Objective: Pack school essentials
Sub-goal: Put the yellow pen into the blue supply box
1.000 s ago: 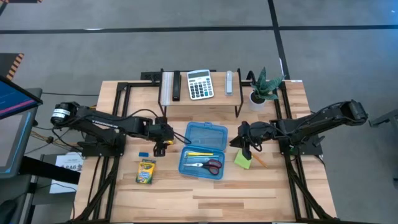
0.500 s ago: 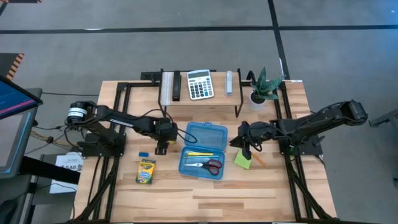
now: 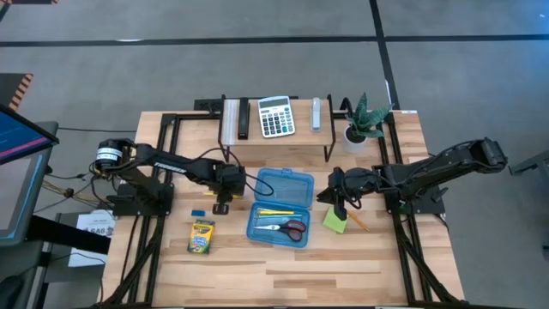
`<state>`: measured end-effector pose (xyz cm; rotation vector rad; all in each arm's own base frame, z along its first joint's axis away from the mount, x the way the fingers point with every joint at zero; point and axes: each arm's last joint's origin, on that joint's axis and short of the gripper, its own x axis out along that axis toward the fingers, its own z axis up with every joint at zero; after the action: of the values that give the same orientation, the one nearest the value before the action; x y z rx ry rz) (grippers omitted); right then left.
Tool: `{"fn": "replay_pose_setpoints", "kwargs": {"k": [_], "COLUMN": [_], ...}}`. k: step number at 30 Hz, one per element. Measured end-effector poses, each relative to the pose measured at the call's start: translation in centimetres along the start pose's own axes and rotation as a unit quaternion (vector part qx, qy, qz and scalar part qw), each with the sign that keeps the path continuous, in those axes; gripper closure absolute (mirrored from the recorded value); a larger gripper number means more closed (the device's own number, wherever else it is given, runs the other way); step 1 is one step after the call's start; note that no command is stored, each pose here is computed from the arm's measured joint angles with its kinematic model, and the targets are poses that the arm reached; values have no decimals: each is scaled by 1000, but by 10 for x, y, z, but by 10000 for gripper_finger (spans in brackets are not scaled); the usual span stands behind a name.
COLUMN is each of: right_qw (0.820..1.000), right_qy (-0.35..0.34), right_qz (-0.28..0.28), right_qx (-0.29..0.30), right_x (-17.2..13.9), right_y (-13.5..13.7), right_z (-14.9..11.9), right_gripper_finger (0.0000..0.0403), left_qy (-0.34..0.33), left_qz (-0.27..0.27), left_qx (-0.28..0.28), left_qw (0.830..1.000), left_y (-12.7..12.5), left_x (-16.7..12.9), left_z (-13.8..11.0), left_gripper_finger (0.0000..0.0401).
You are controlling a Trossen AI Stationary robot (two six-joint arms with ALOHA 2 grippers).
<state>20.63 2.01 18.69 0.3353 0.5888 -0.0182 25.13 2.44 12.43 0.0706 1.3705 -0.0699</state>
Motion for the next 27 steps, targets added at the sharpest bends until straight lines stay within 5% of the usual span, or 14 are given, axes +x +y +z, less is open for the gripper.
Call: {"fn": "replay_pose_setpoints", "kwargs": {"k": [3,27], "right_qw": [1000,1000], "right_qy": [0,0], "right_qz": [0,0], "right_qx": [-1,-5], "right_x": [0,0], "right_y": [0,0], "right_z": [0,0], "right_gripper_finger": [315,315], "left_qy": [1,-11], "left_qz": [-4,1], "left_qx": [-4,-36], "left_qw": [1000,999], "left_y": [0,-9], "left_x": [0,-23], "left_z": [0,4], "left_gripper_finger": [387,396]}}
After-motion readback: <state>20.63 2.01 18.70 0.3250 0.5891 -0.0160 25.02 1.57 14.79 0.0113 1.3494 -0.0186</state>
